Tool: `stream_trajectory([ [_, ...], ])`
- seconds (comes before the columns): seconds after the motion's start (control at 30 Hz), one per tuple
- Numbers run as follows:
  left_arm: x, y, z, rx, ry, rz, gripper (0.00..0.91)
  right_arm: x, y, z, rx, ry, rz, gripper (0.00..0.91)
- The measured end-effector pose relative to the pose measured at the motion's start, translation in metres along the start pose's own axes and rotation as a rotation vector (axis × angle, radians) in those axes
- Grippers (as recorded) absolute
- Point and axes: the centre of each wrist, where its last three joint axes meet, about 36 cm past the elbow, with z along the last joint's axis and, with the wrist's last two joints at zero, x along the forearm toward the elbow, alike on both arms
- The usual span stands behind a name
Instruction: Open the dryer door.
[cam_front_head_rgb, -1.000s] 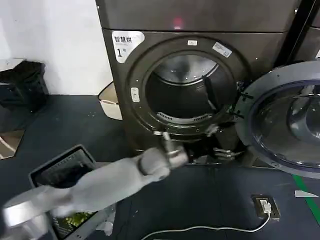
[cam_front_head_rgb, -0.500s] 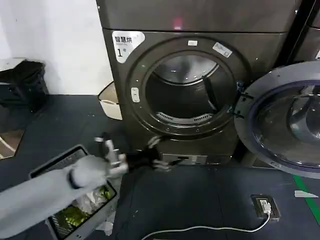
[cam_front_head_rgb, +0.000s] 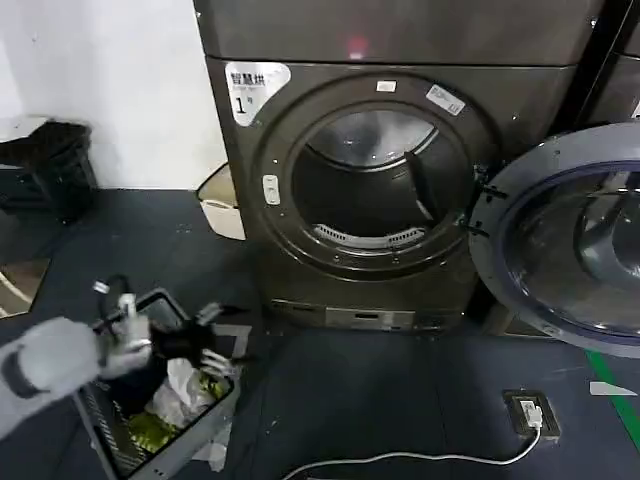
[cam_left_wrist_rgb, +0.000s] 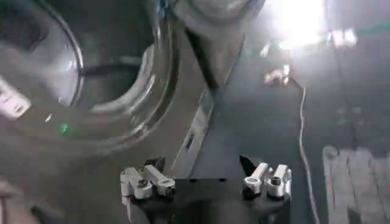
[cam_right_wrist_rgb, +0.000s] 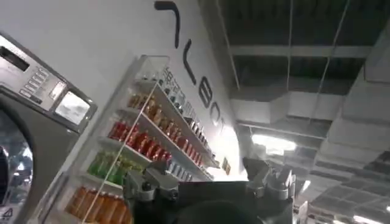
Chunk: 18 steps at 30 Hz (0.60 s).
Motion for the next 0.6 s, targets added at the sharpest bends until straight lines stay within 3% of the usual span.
stream_trajectory([
  [0.27,0.044,0.011,0.020,-0.100,0.272,0.021,0.907,0.000,0.000,0.005,0.019,-0.001,0.013,0.907],
  [0.6,0.076,0.014,0.030,-0.163,0.498,0.065,0.907,0.000,-0.005,0.011,0.016,0.006,0.020,0.907],
])
